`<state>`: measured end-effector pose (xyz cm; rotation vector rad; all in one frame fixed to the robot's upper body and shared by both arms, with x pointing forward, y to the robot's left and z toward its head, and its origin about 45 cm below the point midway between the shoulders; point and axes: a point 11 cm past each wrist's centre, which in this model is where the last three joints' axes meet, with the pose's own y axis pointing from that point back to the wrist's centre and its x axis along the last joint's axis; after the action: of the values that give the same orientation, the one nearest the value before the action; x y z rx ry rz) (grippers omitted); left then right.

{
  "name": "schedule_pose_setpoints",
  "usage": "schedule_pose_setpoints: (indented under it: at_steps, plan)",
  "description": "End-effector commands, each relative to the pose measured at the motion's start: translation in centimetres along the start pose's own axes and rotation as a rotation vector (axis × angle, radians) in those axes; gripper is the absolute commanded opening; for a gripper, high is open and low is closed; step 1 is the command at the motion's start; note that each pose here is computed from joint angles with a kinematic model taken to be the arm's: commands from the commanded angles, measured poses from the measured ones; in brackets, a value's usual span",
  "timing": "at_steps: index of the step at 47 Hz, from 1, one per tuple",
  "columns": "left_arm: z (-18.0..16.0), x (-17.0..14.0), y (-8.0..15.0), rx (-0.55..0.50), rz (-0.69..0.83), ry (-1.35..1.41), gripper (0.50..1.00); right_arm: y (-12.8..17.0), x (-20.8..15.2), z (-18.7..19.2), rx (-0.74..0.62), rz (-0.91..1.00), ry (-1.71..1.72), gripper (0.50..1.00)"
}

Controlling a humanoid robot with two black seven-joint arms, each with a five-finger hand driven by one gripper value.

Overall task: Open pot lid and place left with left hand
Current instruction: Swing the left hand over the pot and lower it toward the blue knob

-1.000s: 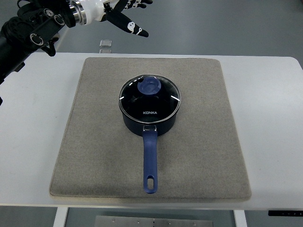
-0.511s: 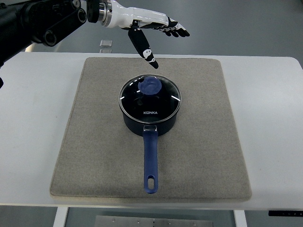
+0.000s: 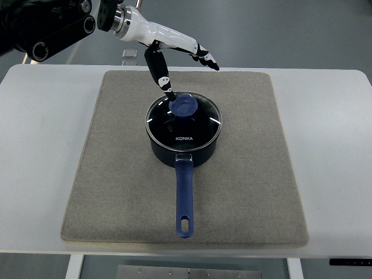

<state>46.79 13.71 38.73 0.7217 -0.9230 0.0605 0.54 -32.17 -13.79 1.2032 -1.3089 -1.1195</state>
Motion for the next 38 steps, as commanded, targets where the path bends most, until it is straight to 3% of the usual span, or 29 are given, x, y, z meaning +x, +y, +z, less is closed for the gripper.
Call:
schedule_pose_setpoints:
  at_steps: [1,8,30,38]
  plan:
    - [0.0,-0.4,0.1,0.002,-0.014,-0.011,0.99,0.0,0.0,0.0,-0.001,0.0,0.0,0.915]
    - [-1.2,-1.1,0.6,0.054,-0.043,-0.055,0.99,0.0,0.0,-0.1,0.001,0.0,0.0,0.915]
    - [-0.2,-1.7,0.0,0.03,-0.073,-0.088,0.988,0.0,0.0,0.0,-0.001,0.0,0.0,0.915]
    - [-0.7,-1.8,1.7,0.07,-0.094,-0.143,0.988,0.0,0.0,0.0,-0.001,0.0,0.0,0.915]
